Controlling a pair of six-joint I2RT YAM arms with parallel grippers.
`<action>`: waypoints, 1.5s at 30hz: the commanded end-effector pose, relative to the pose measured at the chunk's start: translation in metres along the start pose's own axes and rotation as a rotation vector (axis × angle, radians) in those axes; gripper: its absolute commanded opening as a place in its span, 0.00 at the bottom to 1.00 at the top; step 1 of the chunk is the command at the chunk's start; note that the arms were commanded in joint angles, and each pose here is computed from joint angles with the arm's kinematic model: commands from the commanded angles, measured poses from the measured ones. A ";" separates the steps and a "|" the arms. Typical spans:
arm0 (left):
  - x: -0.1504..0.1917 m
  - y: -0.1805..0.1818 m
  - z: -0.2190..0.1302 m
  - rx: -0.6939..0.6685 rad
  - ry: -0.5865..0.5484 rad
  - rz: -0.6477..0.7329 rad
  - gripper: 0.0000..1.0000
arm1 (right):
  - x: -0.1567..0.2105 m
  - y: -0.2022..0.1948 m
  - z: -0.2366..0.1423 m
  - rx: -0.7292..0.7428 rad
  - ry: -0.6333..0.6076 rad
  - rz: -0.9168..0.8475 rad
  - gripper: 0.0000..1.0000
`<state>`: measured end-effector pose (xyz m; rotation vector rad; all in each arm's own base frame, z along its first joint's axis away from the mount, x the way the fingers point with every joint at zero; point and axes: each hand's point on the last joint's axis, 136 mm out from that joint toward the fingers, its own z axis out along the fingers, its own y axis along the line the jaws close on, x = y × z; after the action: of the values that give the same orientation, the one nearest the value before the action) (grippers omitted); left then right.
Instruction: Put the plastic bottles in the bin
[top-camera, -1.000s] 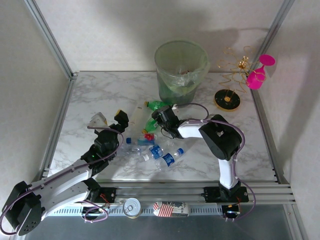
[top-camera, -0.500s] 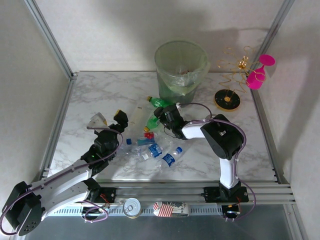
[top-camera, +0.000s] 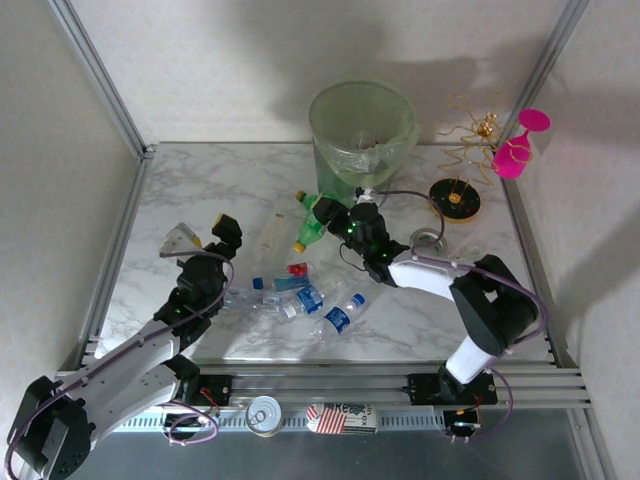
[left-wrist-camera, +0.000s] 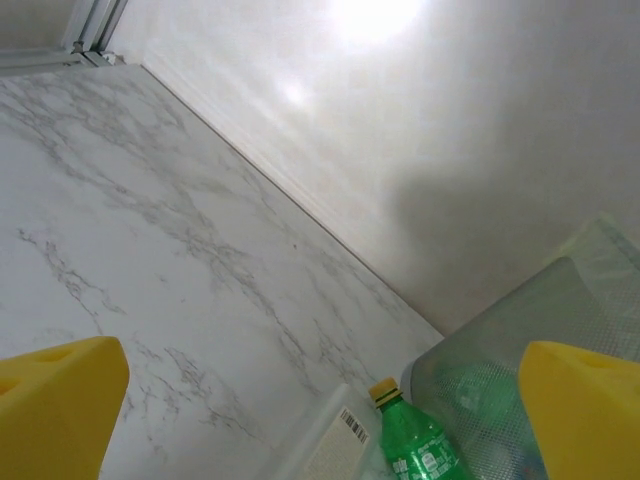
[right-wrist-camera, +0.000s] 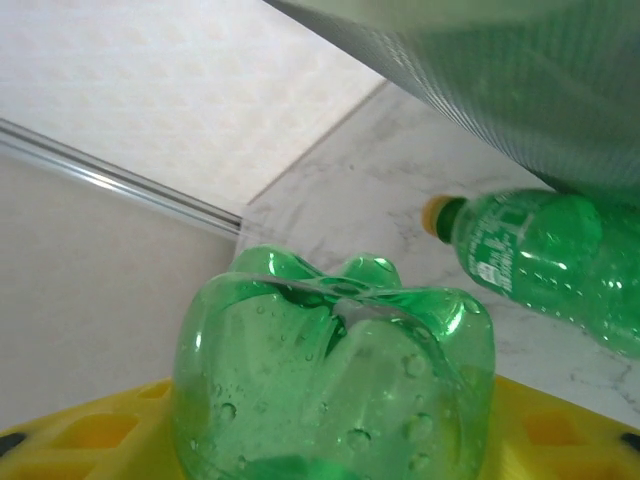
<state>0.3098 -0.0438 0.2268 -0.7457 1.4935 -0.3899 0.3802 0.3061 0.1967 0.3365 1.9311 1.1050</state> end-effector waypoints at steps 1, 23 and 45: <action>0.001 0.003 0.004 0.013 0.018 -0.024 1.00 | -0.021 0.024 -0.020 -0.048 -0.050 -0.136 0.36; 0.009 0.003 0.017 0.024 0.083 -0.014 1.00 | -0.223 0.153 -0.061 -0.163 -0.533 -0.457 0.36; 0.015 -0.003 0.017 0.044 0.132 0.048 1.00 | -0.278 0.084 0.048 0.041 -0.556 -0.516 0.45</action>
<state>0.3243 -0.0501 0.2058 -0.6836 1.6224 -0.4345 0.5670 0.2176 0.3835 0.1398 1.4761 0.5665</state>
